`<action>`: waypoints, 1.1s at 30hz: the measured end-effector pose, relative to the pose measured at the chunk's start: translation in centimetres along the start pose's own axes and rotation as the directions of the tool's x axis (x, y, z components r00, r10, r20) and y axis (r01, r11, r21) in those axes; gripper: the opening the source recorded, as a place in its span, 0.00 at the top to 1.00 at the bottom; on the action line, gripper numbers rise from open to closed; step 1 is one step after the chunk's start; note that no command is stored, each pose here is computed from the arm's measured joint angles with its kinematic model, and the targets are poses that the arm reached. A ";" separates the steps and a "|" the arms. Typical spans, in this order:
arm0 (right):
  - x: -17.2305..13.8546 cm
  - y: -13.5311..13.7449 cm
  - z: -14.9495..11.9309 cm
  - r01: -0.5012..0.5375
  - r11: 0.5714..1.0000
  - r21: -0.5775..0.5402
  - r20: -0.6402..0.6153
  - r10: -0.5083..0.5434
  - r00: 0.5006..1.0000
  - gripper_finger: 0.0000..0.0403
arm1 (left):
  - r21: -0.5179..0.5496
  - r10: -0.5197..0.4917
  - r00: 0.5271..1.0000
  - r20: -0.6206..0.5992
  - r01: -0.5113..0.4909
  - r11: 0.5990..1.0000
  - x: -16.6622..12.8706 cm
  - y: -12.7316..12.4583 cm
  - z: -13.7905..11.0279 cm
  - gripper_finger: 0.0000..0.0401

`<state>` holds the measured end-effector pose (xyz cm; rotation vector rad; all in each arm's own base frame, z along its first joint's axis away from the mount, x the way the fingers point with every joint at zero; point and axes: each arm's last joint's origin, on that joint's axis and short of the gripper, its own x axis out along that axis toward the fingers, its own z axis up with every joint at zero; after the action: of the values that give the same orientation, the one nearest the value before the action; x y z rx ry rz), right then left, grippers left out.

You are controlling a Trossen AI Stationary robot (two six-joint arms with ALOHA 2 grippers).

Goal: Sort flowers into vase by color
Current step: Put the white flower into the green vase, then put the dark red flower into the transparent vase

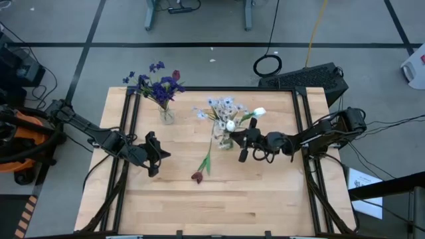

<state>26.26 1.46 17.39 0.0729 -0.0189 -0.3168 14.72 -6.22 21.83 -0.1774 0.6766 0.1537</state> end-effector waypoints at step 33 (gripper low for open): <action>-7.5 1.2 4.0 -0.061 0.994 0.090 -0.453 0.096 0.887 0.90 | -0.168 -0.104 0.991 0.081 0.117 0.979 0.0 -0.9 1.3 1.00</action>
<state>19.38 4.66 21.40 0.2187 0.4354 -0.2110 15.69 -6.83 22.90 -0.3739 0.5800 0.1113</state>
